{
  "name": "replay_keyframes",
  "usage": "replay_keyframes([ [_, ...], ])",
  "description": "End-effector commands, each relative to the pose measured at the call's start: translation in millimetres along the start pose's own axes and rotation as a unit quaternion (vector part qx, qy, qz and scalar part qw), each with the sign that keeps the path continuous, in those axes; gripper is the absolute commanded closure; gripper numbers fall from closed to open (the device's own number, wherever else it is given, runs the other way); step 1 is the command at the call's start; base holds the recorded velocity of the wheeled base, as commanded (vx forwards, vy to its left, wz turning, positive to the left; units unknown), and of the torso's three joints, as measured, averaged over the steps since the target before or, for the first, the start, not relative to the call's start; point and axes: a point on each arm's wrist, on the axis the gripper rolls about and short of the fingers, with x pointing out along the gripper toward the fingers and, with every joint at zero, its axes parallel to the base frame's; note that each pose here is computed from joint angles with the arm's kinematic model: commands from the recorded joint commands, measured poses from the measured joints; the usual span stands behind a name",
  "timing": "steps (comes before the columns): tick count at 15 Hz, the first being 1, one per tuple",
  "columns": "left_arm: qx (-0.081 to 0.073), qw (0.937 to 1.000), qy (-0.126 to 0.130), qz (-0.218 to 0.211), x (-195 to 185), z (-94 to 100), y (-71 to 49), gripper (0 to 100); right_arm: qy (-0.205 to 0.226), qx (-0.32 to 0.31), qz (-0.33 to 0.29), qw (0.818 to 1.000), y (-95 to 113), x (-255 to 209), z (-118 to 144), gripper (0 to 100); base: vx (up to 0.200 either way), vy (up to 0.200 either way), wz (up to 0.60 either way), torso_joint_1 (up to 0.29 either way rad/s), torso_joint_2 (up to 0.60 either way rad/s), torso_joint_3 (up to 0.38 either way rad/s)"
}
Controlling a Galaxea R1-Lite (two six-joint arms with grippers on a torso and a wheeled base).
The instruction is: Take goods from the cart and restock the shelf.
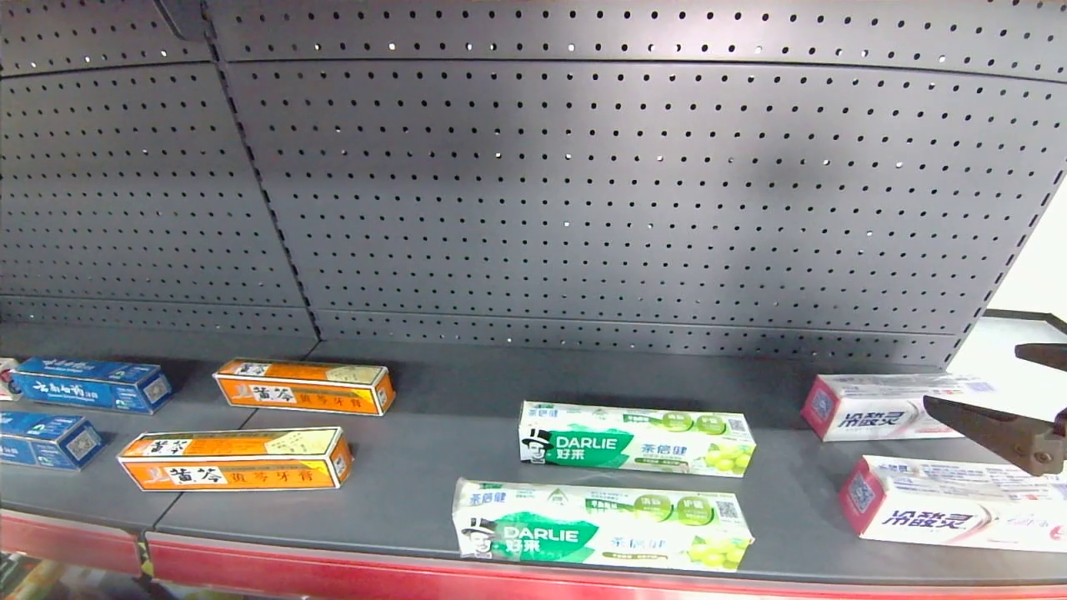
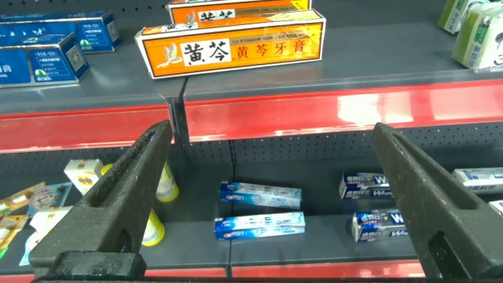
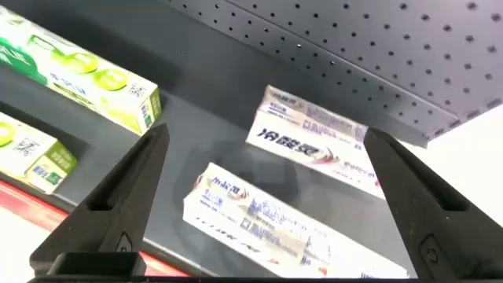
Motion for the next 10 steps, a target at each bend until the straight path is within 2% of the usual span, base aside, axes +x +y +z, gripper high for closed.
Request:
replay_keyframes([
  [1,0.0,1.0,0.0,0.0,0.0,0.0,0.0,0,-0.01,0.008,-0.004,1.0,-0.1,-8.3,-2.9,0,0.0,0.0,-0.6,0.002,0.0,-0.002],
  [2,0.0,1.0,0.0,0.0,0.0,0.0,0.0,0,-0.01,0.011,-0.004,1.0,-0.1,-7.9,-2.8,0,0.0,0.0,-0.6,0.002,0.01,0.002],
  [10,0.0,1.0,0.0,0.0,0.0,0.0,0.0,0,-0.006,0.013,-0.001,1.0,0.3,-5.6,-3.3,0,0.0,0.0,0.0,0.0,0.0,0.0],
])
